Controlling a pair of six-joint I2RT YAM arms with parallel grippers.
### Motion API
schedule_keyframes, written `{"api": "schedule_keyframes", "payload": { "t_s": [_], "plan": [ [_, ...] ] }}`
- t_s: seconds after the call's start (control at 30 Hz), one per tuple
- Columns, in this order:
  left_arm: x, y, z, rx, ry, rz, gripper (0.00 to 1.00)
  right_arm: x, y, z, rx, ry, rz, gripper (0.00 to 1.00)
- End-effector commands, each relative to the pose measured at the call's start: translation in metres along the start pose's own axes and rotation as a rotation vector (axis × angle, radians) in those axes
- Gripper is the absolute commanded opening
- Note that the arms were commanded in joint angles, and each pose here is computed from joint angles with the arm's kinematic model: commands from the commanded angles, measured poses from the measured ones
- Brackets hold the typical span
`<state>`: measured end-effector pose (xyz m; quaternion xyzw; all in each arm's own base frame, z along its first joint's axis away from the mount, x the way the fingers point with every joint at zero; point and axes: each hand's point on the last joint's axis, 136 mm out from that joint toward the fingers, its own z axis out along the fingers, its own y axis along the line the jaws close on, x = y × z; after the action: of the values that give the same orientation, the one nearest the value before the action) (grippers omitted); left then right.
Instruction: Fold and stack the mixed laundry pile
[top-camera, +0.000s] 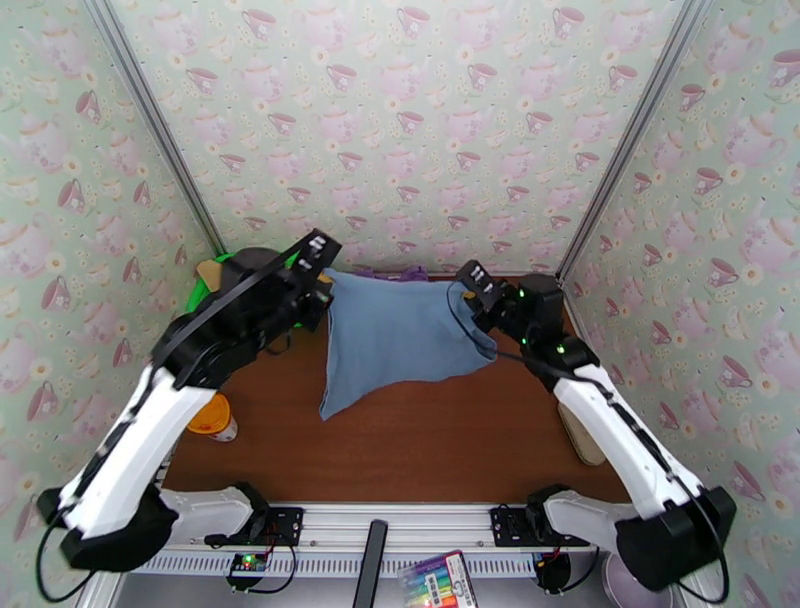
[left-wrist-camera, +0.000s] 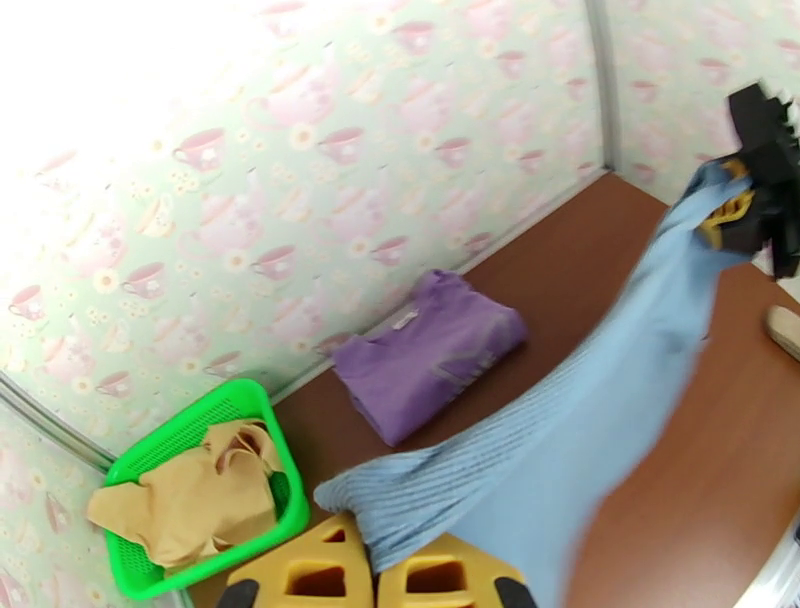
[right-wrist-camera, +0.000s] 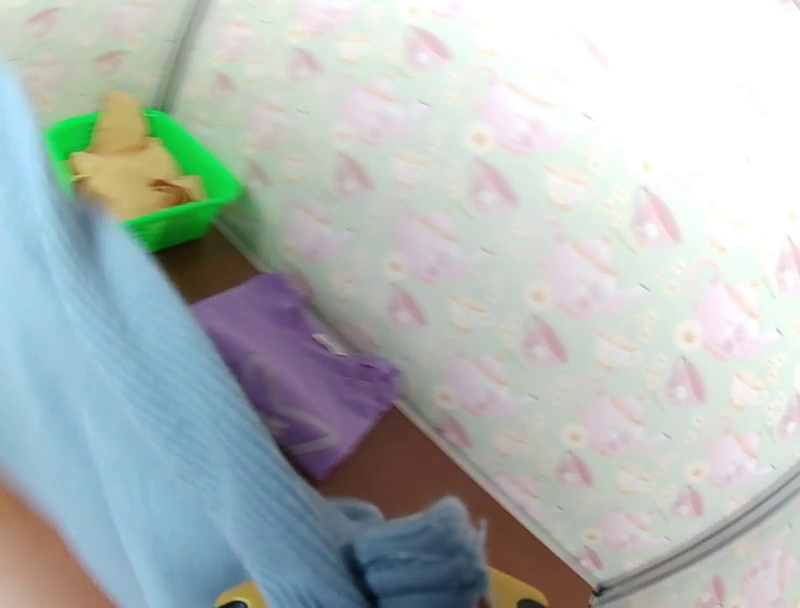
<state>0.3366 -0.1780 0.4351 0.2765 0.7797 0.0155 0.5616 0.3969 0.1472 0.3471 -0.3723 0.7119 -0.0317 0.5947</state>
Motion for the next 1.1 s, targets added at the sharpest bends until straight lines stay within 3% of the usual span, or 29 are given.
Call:
{"api": "schedule_keyframes", "payload": {
  "t_s": [0.0,0.17,0.3,0.4,0.5,0.53,0.6,0.63,0.73,0.87,1.07],
  "plan": [
    [-0.032,0.031,0.030,-0.098,-0.072,0.001,0.00,-0.004,-0.037,0.015,0.088,0.055,0.039,0.00],
    [-0.047,0.050,0.069,-0.098,-0.076,-0.024,0.00,-0.031,-0.062,0.027,0.137,0.016,0.071,0.00],
    [-0.049,0.043,0.066,-0.057,-0.108,-0.041,0.00,-0.026,-0.058,0.013,0.160,-0.016,0.119,0.00],
    [-0.025,0.031,0.058,-0.043,-0.109,-0.060,0.00,0.007,-0.034,0.000,0.153,-0.011,0.197,0.00],
    [0.027,0.005,0.055,-0.008,-0.068,-0.109,0.00,0.058,0.009,-0.010,0.095,0.030,0.355,0.00],
    [0.050,-0.008,0.055,0.004,-0.046,-0.132,0.00,0.080,0.029,-0.013,0.064,0.048,0.420,0.05],
    [0.097,-0.033,0.056,0.032,0.004,-0.186,0.00,0.115,0.061,-0.021,0.023,0.073,0.542,0.42],
    [0.120,-0.044,0.056,0.035,0.024,-0.228,0.00,0.131,0.077,-0.026,0.005,0.081,0.601,0.55],
    [0.188,-0.064,0.056,0.013,0.078,-0.357,0.00,0.154,0.102,-0.046,-0.018,0.052,0.697,0.81],
    [0.243,-0.061,0.054,-0.088,0.137,-0.435,0.00,0.155,0.105,-0.064,-0.019,0.062,0.666,0.91],
    [0.264,-0.042,0.050,-0.230,0.181,-0.446,0.00,0.119,0.104,-0.067,-0.123,0.021,0.645,0.93]
  ]
}}
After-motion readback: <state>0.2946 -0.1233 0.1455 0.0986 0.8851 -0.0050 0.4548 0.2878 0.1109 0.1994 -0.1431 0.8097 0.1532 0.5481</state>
